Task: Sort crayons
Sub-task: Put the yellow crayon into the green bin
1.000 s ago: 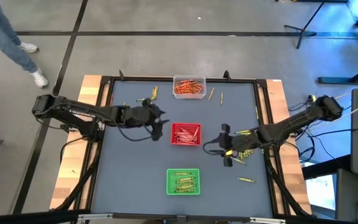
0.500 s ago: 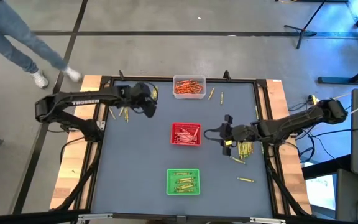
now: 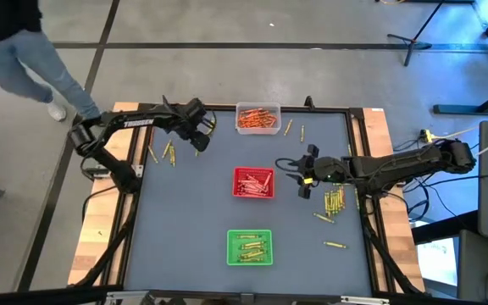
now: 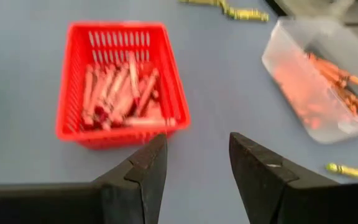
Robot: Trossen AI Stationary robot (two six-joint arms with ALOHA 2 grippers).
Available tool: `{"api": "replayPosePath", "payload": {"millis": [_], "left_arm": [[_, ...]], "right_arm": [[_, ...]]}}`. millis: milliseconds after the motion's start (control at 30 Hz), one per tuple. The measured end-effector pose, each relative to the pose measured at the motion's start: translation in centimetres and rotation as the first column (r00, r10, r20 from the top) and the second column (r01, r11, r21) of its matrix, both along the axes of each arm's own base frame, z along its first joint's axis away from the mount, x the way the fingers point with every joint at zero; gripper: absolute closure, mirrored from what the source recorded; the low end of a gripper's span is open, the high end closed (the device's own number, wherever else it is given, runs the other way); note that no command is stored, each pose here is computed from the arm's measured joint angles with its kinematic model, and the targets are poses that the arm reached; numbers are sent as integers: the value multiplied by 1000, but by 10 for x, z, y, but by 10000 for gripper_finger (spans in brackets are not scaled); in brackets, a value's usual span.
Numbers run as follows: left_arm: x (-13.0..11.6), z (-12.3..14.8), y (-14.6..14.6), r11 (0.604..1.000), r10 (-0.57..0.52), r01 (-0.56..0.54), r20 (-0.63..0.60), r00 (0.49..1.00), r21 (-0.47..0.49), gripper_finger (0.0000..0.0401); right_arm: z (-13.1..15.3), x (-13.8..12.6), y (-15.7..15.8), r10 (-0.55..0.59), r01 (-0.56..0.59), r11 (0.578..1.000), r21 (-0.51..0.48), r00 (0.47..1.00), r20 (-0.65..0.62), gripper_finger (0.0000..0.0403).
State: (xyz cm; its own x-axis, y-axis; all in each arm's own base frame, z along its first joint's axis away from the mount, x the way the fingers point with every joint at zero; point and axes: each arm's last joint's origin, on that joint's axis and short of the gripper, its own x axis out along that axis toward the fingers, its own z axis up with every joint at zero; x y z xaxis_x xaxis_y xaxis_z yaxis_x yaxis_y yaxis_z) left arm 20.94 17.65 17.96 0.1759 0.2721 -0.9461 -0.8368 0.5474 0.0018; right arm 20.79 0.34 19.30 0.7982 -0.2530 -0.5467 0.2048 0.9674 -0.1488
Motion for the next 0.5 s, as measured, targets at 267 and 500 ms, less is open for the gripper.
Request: {"api": "replayPosePath", "payload": {"millis": [267, 500], "left_arm": [[13, -15, -3, 989, 64, -52, 84, 994, -141, 226], [14, -34, -2, 983, 100, -101, -15, 995, -156, 226]], "right_arm": [[-4, -3, 0, 1, -1, 1000, -3, 999, -53, 233], [-3, -2, 0, 1, -1, 1000, -2, 999, -38, 233]]}}
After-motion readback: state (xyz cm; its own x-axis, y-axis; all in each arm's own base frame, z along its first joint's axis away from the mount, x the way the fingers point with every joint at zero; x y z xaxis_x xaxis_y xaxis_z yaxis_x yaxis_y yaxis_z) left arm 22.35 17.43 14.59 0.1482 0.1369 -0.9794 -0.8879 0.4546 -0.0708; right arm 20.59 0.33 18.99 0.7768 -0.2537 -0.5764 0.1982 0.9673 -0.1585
